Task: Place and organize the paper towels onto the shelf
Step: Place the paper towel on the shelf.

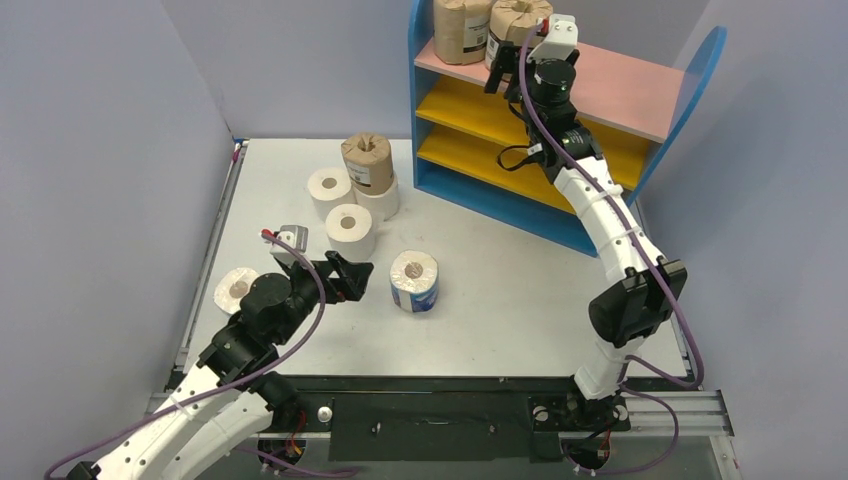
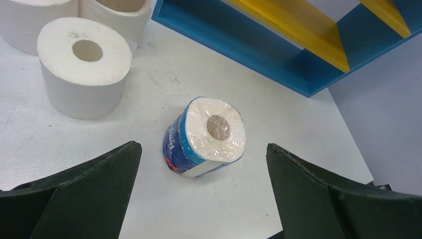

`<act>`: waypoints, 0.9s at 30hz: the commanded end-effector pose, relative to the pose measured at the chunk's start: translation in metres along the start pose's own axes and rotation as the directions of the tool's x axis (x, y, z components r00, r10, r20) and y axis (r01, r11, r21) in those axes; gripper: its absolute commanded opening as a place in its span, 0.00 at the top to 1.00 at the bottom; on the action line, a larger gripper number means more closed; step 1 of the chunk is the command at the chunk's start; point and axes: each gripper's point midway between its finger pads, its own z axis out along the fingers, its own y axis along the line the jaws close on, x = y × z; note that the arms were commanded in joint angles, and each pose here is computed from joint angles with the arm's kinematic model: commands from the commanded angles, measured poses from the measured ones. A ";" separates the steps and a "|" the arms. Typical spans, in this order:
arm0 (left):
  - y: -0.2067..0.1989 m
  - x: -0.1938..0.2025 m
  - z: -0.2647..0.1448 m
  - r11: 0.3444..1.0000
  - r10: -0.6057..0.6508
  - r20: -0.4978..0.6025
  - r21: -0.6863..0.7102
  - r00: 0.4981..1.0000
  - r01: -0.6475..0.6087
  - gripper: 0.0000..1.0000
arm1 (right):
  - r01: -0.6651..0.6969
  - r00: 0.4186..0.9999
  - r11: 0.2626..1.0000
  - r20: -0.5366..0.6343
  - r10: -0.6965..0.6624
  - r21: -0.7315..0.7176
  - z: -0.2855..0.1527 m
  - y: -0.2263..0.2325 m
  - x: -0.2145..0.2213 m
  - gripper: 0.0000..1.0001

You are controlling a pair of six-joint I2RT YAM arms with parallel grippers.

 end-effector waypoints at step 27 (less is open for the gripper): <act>-0.006 0.001 0.007 0.999 -0.026 0.009 0.033 1.000 0.026 0.04 | -0.011 0.999 1.000 0.037 0.011 0.007 -0.004 -0.004 -0.021 0.14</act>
